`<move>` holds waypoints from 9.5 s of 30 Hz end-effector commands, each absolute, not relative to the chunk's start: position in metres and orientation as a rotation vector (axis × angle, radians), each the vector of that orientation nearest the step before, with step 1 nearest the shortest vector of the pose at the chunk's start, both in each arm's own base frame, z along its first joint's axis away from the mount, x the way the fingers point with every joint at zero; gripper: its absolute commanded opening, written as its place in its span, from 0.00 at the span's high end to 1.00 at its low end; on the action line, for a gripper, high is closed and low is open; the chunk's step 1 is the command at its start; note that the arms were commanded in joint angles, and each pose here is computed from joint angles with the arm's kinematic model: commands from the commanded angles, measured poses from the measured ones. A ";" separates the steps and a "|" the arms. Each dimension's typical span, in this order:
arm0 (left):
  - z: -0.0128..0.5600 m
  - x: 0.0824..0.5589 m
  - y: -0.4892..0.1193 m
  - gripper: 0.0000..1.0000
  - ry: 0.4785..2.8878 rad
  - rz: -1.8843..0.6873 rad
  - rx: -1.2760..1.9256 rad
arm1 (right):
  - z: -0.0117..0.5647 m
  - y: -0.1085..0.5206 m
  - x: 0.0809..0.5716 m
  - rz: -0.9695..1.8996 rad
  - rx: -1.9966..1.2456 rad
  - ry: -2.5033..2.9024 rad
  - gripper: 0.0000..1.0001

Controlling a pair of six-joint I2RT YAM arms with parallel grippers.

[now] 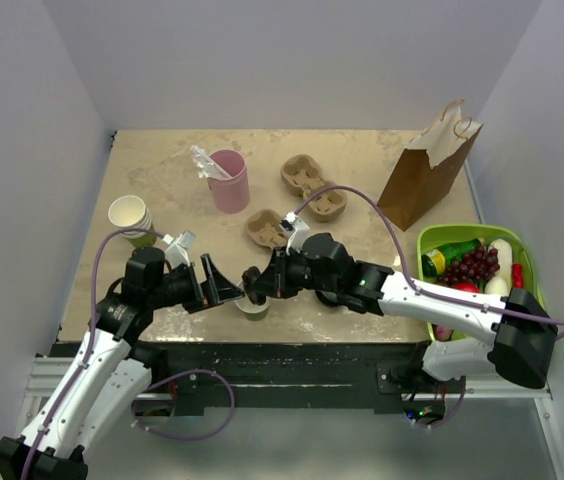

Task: Pack the takeout coffee

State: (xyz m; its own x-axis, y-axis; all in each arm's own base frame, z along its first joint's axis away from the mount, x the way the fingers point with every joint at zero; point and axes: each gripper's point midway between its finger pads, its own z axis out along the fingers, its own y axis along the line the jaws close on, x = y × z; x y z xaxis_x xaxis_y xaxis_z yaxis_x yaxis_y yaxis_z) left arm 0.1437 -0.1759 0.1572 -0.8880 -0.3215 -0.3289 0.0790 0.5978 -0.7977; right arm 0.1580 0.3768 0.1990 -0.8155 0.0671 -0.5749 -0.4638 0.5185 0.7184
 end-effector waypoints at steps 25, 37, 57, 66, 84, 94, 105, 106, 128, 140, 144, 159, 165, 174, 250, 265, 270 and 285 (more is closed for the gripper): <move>0.147 0.167 -0.173 0.00 2.394 -1.124 -0.163 | 0.157 0.359 0.182 1.166 -0.179 2.326 0.50; 0.143 0.170 -0.182 0.00 2.381 -1.198 -0.160 | 0.148 0.356 0.181 1.125 -0.187 2.353 0.50; 0.122 0.171 -0.170 0.04 2.468 -1.058 -0.165 | 0.161 0.349 0.182 1.098 -0.206 2.317 0.51; 0.127 0.169 -0.176 0.04 2.447 -1.121 -0.138 | 0.162 0.346 0.178 1.107 -0.207 2.319 0.51; 0.131 0.174 -0.185 0.11 2.403 -1.214 -0.199 | 0.130 0.361 0.172 1.085 -0.243 2.419 0.55; 0.130 0.169 -0.186 0.17 2.417 -1.215 -0.201 | 0.131 0.373 0.161 1.082 -0.306 2.435 0.46; 0.126 0.165 -0.182 0.28 2.444 -1.158 -0.197 | 0.148 0.385 0.167 1.073 -0.254 2.392 0.47; 0.126 0.165 -0.182 0.28 2.445 -1.156 -0.198 | 0.151 0.386 0.170 1.067 -0.240 2.386 0.46; 0.126 0.168 -0.184 0.39 2.469 -1.154 -0.194 | 0.144 0.374 0.159 0.934 -0.209 2.469 0.41; 0.132 0.167 -0.183 0.29 2.488 -1.144 -0.185 | 0.150 0.374 0.152 0.976 -0.228 2.469 0.39; 0.133 0.166 -0.180 0.21 2.502 -1.109 -0.166 | 0.149 0.371 0.153 0.961 -0.228 2.469 0.39; 0.136 0.158 -0.181 0.22 2.485 -1.151 -0.176 | 0.158 0.383 0.148 1.056 -0.264 2.443 0.39; 0.133 0.157 -0.180 0.26 2.494 -1.145 -0.182 | 0.166 0.380 0.147 1.059 -0.255 2.431 0.40; 0.132 0.158 -0.181 0.28 2.496 -1.147 -0.184 | 0.177 0.385 0.143 1.119 -0.280 2.415 0.40; 0.098 0.141 -0.162 0.35 2.597 -1.013 -0.261 | 0.100 0.348 0.160 0.577 -0.326 2.556 0.36; 0.125 0.155 -0.171 0.02 2.535 -1.065 -0.218 | 0.154 0.376 0.140 1.021 -0.110 2.483 0.24; 0.117 0.139 -0.171 0.00 2.567 -1.104 -0.202 | 0.149 0.378 0.131 1.056 -0.093 2.505 0.24; 0.095 0.126 -0.186 0.43 2.574 -1.279 -0.209 | 0.090 0.377 0.127 0.966 -0.007 2.630 0.43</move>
State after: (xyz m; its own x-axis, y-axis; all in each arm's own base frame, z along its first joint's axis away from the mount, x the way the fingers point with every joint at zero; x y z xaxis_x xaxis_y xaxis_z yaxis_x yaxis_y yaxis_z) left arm 0.1334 -0.1763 0.1026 -0.9387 -0.2707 -0.2135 -0.0154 0.6516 -0.7584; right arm 0.1301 0.3804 0.1110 -0.9339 0.0902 -0.3460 -0.1633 0.7532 0.6371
